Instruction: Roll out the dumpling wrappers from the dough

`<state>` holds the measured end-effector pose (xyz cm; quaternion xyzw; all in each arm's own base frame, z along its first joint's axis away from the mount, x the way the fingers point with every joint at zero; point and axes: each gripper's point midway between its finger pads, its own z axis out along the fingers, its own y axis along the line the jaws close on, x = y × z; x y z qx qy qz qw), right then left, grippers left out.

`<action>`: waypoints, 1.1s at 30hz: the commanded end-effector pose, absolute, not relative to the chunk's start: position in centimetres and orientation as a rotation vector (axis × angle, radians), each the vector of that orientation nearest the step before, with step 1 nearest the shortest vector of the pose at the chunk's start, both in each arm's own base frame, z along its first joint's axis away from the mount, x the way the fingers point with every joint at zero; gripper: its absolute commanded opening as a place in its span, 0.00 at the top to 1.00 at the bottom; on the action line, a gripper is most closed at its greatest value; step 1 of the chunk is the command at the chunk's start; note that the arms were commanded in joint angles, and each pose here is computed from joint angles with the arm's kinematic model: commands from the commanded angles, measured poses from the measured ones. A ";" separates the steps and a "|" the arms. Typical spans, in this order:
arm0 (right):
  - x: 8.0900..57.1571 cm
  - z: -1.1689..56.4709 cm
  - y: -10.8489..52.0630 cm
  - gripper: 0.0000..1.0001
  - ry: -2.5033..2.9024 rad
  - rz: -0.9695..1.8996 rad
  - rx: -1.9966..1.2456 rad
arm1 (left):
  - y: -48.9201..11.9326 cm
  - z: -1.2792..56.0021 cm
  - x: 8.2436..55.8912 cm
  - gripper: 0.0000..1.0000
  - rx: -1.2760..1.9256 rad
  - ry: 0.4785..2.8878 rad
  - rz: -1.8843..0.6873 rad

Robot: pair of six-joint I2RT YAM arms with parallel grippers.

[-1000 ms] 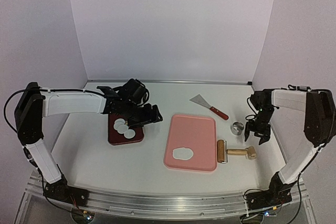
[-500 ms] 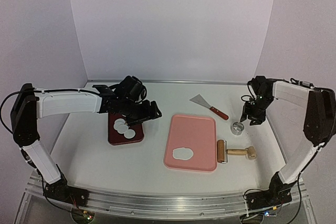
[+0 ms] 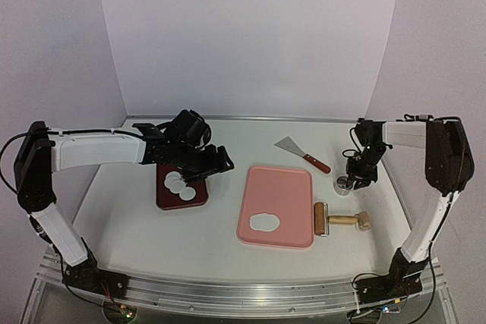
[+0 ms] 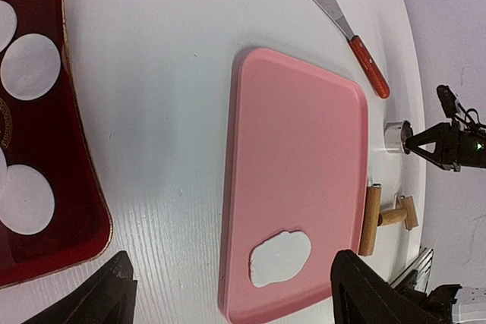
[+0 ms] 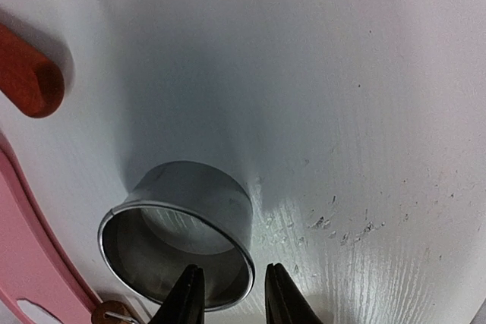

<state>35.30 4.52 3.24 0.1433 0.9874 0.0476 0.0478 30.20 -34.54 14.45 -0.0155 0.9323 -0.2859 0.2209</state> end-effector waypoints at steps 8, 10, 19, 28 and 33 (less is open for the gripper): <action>37.3 3.1 3.4 0.79 2.977 0.107 0.466 | -33.6 15.8 29.1 0.16 -0.021 2.570 -0.810; 37.4 2.8 3.4 0.86 2.981 0.104 0.473 | -33.6 15.7 29.1 0.16 -0.022 2.572 -0.808; 37.5 4.8 3.3 1.00 2.947 0.104 0.493 | -34.5 16.3 29.2 0.18 0.025 2.562 -0.768; 34.2 11.7 5.3 1.00 2.923 0.138 0.390 | -42.1 21.0 27.2 0.20 0.185 2.505 -0.861; 31.7 13.0 10.2 1.00 2.946 0.212 0.252 | -45.2 21.3 26.4 0.21 0.245 2.482 -1.010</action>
